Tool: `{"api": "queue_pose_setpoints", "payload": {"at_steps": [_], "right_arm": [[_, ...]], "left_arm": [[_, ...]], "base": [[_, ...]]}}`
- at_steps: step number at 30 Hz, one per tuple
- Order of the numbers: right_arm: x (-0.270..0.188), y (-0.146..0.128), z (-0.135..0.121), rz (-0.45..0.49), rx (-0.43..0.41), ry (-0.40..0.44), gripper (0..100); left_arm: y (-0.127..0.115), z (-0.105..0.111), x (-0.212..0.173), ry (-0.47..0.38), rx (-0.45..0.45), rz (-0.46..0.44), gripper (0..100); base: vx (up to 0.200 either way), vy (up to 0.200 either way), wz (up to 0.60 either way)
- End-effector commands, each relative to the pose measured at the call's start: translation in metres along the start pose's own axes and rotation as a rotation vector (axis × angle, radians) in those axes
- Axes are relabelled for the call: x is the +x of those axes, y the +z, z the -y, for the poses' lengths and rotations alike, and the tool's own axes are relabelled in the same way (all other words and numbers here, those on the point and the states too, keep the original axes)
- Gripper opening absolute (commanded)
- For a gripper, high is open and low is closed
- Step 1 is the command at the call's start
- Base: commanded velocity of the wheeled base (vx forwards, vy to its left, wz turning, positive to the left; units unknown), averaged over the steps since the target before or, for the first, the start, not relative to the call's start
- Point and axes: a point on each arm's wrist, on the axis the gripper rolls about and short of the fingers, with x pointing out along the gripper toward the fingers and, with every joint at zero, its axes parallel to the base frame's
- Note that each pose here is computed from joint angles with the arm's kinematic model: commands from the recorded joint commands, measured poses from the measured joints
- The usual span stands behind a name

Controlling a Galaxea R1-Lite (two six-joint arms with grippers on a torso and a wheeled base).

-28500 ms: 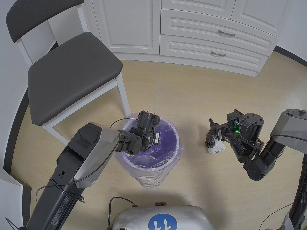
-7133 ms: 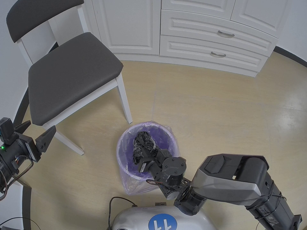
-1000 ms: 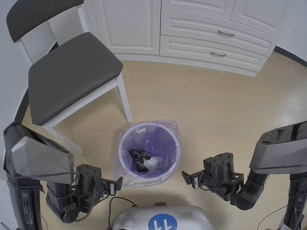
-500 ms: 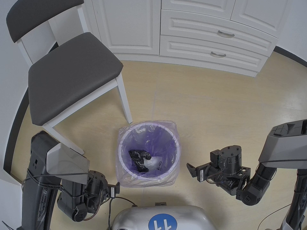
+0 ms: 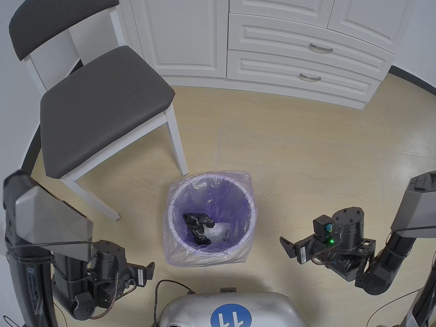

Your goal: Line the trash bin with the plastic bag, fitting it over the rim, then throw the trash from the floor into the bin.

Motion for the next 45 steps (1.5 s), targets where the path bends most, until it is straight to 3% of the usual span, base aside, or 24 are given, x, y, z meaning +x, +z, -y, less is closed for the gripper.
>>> {"api": "queue_pose_setpoints", "payload": {"at_steps": [1,6,7,14,19,25,28,33,38,45], "right_arm": [[-0.043,0.007,0.015,0.046,-0.013,-0.007,100],[-0.065,0.009,0.026,0.074,0.006,-0.024,100],[-0.075,0.01,0.032,0.089,0.019,-0.036,100],[-0.113,0.006,0.046,0.144,0.051,-0.08,100],[-0.145,0.011,0.061,0.207,0.097,-0.25,100],[-0.179,0.015,0.071,0.291,0.134,-0.312,100],[-0.207,0.025,0.083,0.353,0.18,-0.421,100],[-0.252,0.021,0.095,0.378,0.207,-0.487,100],[-0.282,0.012,0.101,0.393,0.244,-0.599,100],[-0.307,0.002,0.099,0.507,0.287,-0.726,100]], "left_arm": [[0.029,-0.01,-0.051,-0.043,-0.047,0.14,100],[0.047,-0.013,-0.074,-0.069,-0.072,0.256,100],[0.055,-0.016,-0.087,-0.081,-0.057,0.312,100],[0.064,-0.026,-0.129,-0.102,-0.045,0.416,100],[0.062,-0.038,-0.164,-0.109,-0.036,0.485,100],[0.066,-0.047,-0.194,-0.116,-0.054,0.539,100],[0.069,-0.056,-0.223,-0.111,-0.059,0.549,100],[0.065,-0.068,-0.256,-0.115,-0.067,0.57,100],[0.06,-0.074,-0.27,-0.097,-0.084,0.599,100],[0.054,-0.081,-0.28,-0.043,-0.123,0.664,100]], "base": [[0.0,0.0,0.0],[0.0,0.0,0.0],[0.0,0.0,0.0],[0.0,0.0,0.0],[0.0,0.0,0.0],[0.0,0.0,0.0],[0.0,0.0,0.0],[0.0,0.0,0.0],[0.0,0.0,0.0],[0.0,0.0,0.0]]}}
